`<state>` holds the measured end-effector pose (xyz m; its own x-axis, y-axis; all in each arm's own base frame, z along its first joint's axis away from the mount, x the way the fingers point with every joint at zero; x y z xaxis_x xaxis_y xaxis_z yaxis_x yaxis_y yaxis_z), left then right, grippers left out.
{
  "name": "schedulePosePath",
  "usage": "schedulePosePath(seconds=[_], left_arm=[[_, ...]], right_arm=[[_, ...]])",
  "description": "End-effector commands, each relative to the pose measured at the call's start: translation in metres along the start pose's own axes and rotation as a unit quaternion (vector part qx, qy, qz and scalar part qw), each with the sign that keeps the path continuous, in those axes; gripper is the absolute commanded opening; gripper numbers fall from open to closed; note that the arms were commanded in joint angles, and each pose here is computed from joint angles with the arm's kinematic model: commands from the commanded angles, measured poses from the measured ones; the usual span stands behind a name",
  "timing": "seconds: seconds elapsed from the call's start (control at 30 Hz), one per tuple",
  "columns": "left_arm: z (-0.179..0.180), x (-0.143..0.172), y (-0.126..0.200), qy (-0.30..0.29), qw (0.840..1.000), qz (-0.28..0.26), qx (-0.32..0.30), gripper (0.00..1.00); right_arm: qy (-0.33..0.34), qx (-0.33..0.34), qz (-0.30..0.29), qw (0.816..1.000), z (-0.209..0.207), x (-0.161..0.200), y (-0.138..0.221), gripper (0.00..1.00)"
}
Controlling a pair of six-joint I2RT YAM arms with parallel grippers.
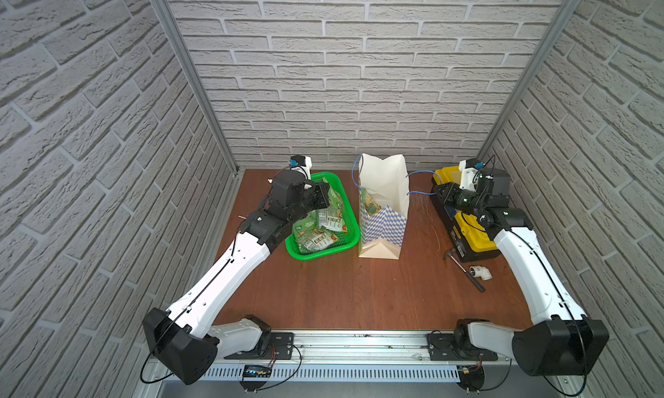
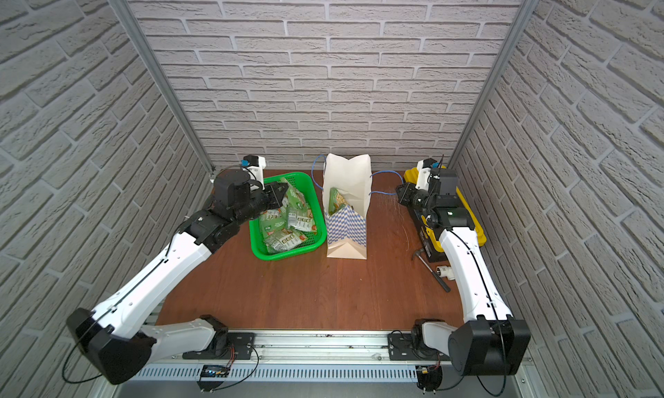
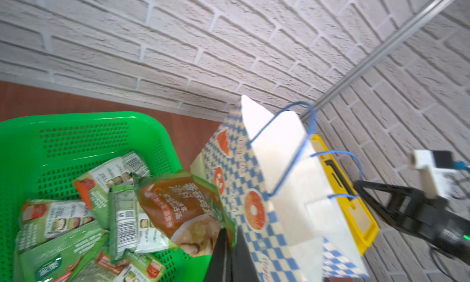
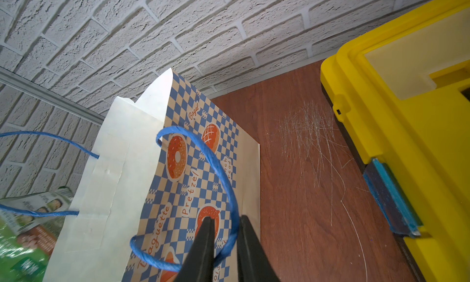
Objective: Place the condiment packets inside the bag
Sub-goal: Pick up the condiment packet from the storage box, then place the condiment packet in the paper bag.
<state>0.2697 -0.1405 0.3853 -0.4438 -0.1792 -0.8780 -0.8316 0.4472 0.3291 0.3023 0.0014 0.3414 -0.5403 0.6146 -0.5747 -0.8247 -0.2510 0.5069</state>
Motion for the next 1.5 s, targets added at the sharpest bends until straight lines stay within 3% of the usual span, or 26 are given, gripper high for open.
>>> schedulePosePath(seconds=[0.0,0.23,0.4,0.83,1.27,1.4,1.47], left_arm=[[-0.028,-0.018,0.026,-0.04,0.998,-0.046,0.028,0.0],[-0.074,-0.03,0.055,-0.065,0.989,-0.087,0.103,0.0],[-0.101,-0.042,0.049,-0.086,0.981,-0.096,0.146,0.0],[-0.142,-0.061,-0.048,-0.157,0.976,-0.042,0.145,0.0],[-0.097,-0.042,-0.125,-0.135,0.986,0.048,0.081,0.0],[-0.095,-0.041,-0.119,-0.119,0.986,0.066,0.091,0.41],[-0.099,-0.043,-0.109,-0.122,0.986,0.061,0.096,0.52]], right_arm=[[0.003,-0.017,-0.016,1.0,0.003,-0.002,0.006,0.21],[0.004,-0.02,-0.018,1.0,0.004,-0.002,0.008,0.21],[0.004,-0.022,-0.016,1.0,0.005,-0.002,0.008,0.21],[0.005,-0.024,-0.018,1.0,0.005,-0.001,0.009,0.21],[0.005,-0.027,-0.015,1.0,0.004,-0.001,0.008,0.21],[0.005,-0.028,-0.015,0.999,0.004,-0.001,0.007,0.21],[0.004,-0.028,-0.013,1.0,0.004,-0.001,0.006,0.21]])
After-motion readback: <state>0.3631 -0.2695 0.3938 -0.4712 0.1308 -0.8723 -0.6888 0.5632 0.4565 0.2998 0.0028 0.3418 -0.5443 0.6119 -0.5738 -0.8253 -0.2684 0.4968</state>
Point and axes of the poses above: each gripper's point midway between its finger pads, its own y axis back along the fingers, its own z axis along the line the jaws close on, x = y × z, the point moved 10 cm from there along y, back along the fingers, and after that the axes turned 12 degrees about -y, right-handed, at the moved point
